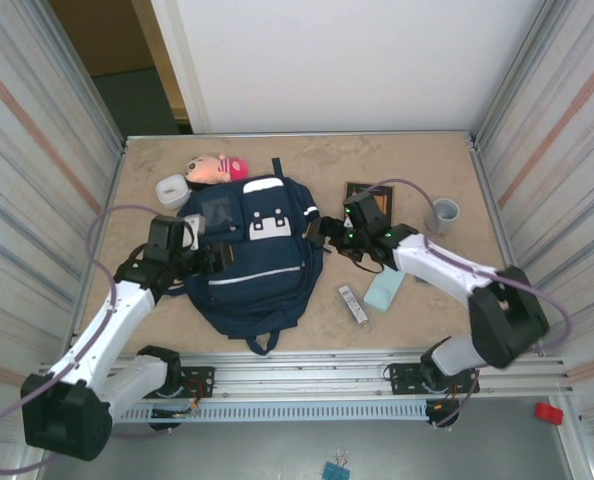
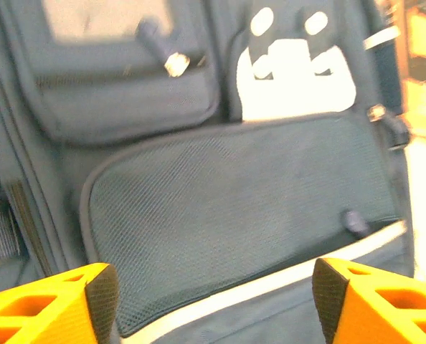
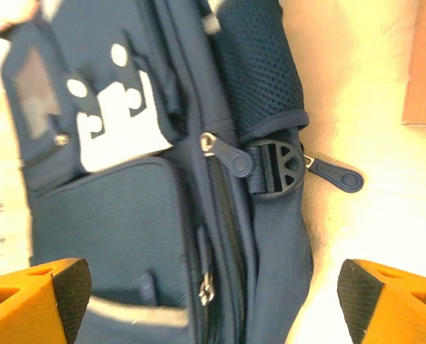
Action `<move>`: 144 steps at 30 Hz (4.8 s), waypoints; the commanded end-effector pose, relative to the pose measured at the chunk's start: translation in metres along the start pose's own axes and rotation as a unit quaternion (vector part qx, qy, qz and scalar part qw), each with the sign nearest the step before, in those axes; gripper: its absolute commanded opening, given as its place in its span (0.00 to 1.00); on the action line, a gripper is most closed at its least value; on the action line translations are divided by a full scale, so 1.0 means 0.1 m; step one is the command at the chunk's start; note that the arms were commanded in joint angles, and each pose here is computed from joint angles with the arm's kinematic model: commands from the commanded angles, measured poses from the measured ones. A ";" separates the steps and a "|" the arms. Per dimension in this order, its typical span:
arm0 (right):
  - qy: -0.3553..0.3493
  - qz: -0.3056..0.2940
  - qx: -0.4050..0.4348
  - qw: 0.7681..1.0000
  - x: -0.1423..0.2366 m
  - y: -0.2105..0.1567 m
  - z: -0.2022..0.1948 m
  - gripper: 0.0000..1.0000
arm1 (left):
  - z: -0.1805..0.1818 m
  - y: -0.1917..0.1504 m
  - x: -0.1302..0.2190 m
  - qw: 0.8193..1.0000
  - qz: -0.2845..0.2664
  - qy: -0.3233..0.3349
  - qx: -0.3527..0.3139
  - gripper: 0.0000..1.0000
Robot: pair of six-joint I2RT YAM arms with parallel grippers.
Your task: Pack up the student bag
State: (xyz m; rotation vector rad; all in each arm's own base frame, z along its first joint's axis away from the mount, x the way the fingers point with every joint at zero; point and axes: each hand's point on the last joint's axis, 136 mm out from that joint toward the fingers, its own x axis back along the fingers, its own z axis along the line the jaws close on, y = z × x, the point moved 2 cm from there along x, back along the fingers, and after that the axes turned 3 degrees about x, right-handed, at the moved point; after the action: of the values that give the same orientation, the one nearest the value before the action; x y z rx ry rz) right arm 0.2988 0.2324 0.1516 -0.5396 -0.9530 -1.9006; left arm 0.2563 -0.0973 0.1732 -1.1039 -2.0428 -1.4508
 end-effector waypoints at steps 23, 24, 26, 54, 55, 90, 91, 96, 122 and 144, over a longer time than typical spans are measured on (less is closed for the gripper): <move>0.032 -0.069 0.045 0.996 0.49 -0.37 -0.43 0.93 | -1.17 -0.67 -0.80 0.776 0.105 -0.163 -0.600 0.83; 0.033 -0.069 0.045 0.996 0.49 -0.37 -0.42 0.93 | -1.18 -0.66 -0.84 0.776 0.105 -0.160 -0.601 0.84; 0.034 -0.067 0.047 0.996 0.49 -0.38 -0.43 0.93 | -1.17 -0.64 -0.93 0.777 0.105 -0.147 -0.603 0.85; 0.129 -0.067 0.140 0.979 0.46 -0.30 -0.28 0.89 | -1.49 -0.36 0.01 0.784 0.045 -0.295 -0.544 0.00; 0.134 -0.069 0.153 0.977 0.45 -0.29 -0.25 0.89 | -1.50 -0.30 0.10 0.785 0.034 -0.304 -0.539 0.00; 0.257 -0.058 0.443 0.857 -0.22 -0.21 0.18 0.30 | -1.33 0.25 0.81 0.782 -0.069 -0.362 -0.502 0.00; 0.259 -0.057 0.441 0.857 -0.21 -0.21 0.18 0.24 | -1.31 0.27 0.78 0.786 -0.069 -0.354 -0.502 0.00; 0.255 -0.045 0.435 0.863 -0.10 -0.26 0.14 0.06 | -1.11 0.41 0.55 0.825 -0.071 -0.264 -0.495 0.00; 0.271 0.112 0.422 0.858 0.40 -0.80 0.73 0.03 | -0.89 0.62 -0.11 0.929 -0.094 0.013 -0.358 0.00; 0.265 0.212 0.203 0.919 0.56 -1.09 1.11 0.09 | -1.09 0.57 -0.48 0.934 -0.093 0.049 -0.341 0.00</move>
State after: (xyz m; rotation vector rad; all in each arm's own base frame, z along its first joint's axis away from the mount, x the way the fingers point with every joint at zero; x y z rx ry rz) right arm 0.1932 0.3025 0.1807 -0.0273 -0.8918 -1.3150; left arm 0.2986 -0.2132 0.2048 -1.2300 -1.5801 -2.3729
